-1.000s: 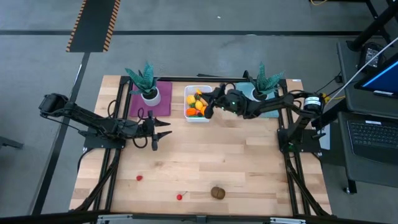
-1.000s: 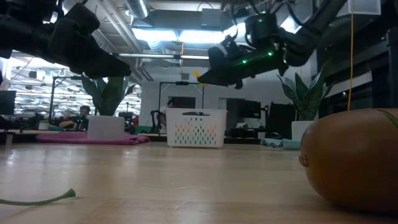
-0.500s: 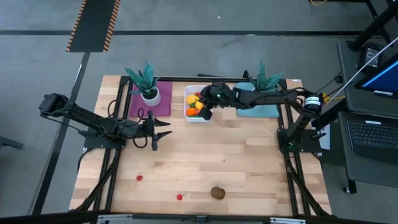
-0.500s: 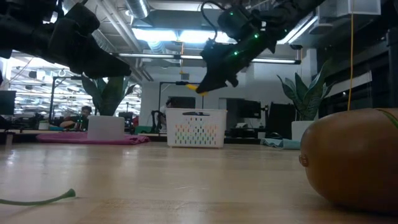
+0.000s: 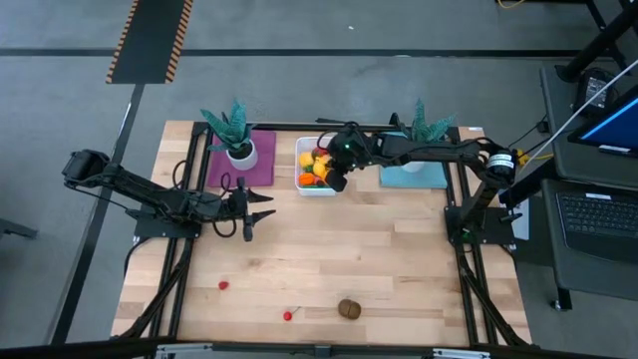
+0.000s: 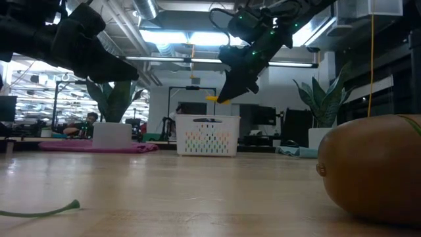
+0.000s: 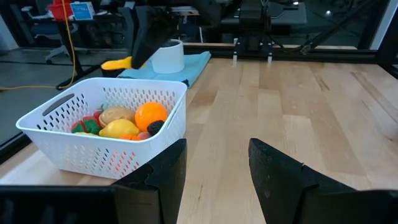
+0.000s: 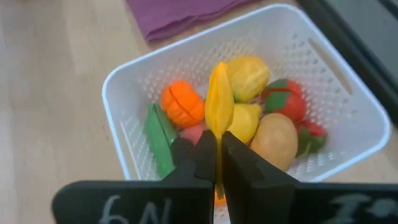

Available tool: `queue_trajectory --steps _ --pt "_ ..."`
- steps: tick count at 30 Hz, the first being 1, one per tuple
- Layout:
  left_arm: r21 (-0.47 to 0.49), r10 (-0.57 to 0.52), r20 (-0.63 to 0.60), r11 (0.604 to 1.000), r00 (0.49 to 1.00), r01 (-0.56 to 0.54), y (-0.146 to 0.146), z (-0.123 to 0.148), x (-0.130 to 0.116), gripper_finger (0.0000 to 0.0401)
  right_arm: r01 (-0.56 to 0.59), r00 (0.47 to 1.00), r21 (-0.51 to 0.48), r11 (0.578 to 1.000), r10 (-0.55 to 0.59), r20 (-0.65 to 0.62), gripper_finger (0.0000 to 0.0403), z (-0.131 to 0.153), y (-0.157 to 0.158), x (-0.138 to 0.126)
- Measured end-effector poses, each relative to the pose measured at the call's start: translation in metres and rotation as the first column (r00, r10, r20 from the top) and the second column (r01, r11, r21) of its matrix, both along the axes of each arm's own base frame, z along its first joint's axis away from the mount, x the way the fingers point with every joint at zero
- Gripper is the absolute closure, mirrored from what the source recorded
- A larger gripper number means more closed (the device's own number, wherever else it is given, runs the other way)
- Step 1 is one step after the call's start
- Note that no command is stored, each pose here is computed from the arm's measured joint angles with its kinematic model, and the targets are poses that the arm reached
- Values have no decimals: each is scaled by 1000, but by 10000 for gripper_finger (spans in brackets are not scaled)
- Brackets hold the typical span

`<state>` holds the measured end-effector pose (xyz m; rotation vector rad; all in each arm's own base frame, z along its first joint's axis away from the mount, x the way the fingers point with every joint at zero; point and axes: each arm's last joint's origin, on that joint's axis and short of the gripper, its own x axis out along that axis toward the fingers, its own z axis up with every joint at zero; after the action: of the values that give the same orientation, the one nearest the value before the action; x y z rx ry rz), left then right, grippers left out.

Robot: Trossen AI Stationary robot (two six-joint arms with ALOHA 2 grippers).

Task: Pick and placing Produce into tupperware
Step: Put the yellow zucchini into the white bin

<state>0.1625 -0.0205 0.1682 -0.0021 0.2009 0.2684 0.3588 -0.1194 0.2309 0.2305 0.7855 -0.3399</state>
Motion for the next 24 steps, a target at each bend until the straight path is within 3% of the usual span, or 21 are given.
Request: queue_trajectory --steps 15,24 --pt "0 0 0 1000 1000 0 0 0 0 236 -33 999 -28 999 34 28 391 -1 -2 4" --pt "1 -1 -5 1000 1000 1 0 -1 0 236 -44 999 -41 998 45 21 391 -40 -12 24"
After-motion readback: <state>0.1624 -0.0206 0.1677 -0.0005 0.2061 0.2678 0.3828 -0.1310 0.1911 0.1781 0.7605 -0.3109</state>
